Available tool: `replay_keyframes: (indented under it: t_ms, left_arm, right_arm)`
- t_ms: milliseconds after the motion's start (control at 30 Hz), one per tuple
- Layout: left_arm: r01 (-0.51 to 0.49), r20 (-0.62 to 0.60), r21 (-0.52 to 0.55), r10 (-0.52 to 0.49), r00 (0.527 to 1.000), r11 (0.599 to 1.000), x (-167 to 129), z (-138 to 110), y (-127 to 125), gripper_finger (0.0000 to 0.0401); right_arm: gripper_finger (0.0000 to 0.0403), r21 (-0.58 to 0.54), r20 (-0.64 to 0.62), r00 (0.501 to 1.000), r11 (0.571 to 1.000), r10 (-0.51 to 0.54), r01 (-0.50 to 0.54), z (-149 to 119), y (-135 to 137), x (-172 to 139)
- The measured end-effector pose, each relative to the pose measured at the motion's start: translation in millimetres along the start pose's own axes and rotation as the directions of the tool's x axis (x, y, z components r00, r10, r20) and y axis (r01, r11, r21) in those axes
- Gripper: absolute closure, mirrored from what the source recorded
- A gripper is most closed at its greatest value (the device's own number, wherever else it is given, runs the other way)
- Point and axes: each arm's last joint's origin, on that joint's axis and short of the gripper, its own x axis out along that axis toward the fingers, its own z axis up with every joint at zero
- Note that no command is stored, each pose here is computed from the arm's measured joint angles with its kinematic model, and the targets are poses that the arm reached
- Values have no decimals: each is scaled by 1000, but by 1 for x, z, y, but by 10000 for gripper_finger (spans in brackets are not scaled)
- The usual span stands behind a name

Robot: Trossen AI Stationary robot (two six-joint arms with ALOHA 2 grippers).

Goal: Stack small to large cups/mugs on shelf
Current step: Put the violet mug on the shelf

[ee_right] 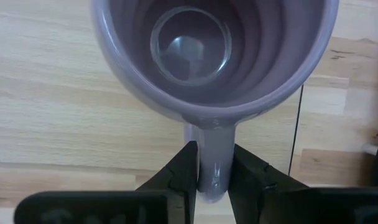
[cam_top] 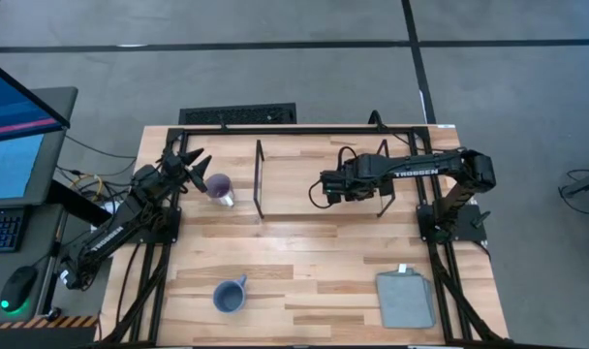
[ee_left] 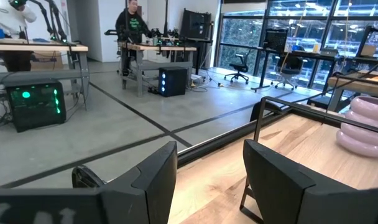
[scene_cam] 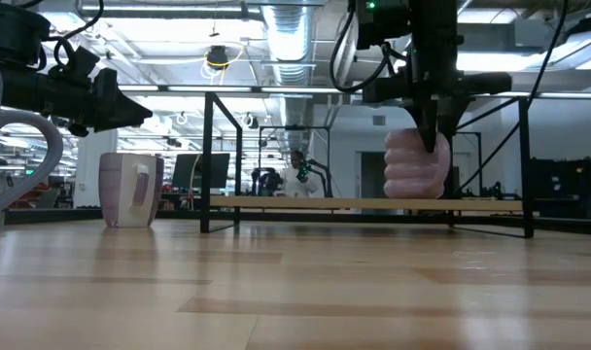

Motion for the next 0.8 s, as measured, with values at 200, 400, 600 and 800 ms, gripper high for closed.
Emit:
replay_keyframes:
  t_ms: [200, 400, 600, 800]
  left_arm:
    - [0, 0, -1, 0, 1000, 1000, 0, 0, 0, 224]
    - [0, 0, -1, 0, 1000, 1000, 0, 0, 0, 224]
    - [0, 0, -1, 0, 1000, 1000, 0, 0, 0, 224]
    - [0, 0, -1, 0, 1000, 1000, 0, 0, 0, 225]
  right_arm:
    - [310, 2, -3, 1000, 1000, 1, -1, 0, 0, 0]
    - [308, 10, -3, 1000, 1000, 1, -1, 0, 0, 0]
    - [284, 27, -5, 1000, 1000, 0, 0, 0, 0, 0]
    - [256, 27, -5, 1000, 1000, 0, 0, 0, 0, 0]
